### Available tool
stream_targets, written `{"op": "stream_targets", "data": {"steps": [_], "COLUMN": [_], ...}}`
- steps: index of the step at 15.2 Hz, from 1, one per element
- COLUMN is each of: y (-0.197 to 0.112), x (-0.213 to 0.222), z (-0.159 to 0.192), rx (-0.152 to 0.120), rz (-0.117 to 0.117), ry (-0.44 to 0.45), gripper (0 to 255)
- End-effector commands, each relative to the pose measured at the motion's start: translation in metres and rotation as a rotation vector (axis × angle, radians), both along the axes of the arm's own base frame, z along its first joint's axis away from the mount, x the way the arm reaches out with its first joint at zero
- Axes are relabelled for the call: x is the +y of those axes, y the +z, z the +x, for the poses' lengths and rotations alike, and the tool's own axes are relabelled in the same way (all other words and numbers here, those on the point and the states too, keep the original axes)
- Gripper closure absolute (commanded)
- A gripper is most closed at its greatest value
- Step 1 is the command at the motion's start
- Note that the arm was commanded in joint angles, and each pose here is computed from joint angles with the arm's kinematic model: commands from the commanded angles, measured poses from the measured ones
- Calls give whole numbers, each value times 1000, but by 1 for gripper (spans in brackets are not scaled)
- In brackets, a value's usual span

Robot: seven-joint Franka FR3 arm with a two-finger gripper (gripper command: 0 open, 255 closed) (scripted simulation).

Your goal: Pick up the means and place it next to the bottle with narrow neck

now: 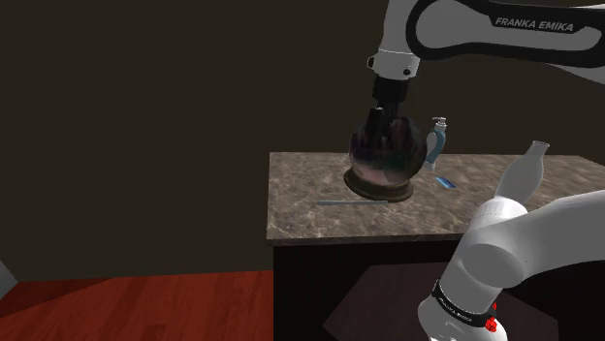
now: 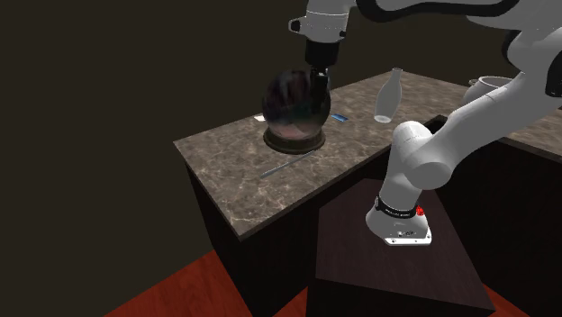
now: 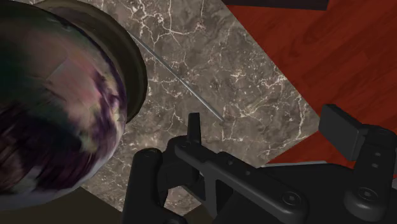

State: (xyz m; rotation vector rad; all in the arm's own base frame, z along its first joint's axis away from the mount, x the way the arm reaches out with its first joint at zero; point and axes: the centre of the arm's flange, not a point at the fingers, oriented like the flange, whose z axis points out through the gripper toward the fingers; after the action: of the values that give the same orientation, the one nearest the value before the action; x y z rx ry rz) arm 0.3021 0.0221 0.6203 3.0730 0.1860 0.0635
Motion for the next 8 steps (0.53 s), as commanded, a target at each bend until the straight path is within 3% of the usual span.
{"op": "stream_targets", "data": {"steps": [1, 8], "y": [0, -81], "x": [0, -42], "z": [0, 25], "rx": [0, 5], "rz": [0, 22], "ry": [0, 251], "gripper": [0, 0]}}
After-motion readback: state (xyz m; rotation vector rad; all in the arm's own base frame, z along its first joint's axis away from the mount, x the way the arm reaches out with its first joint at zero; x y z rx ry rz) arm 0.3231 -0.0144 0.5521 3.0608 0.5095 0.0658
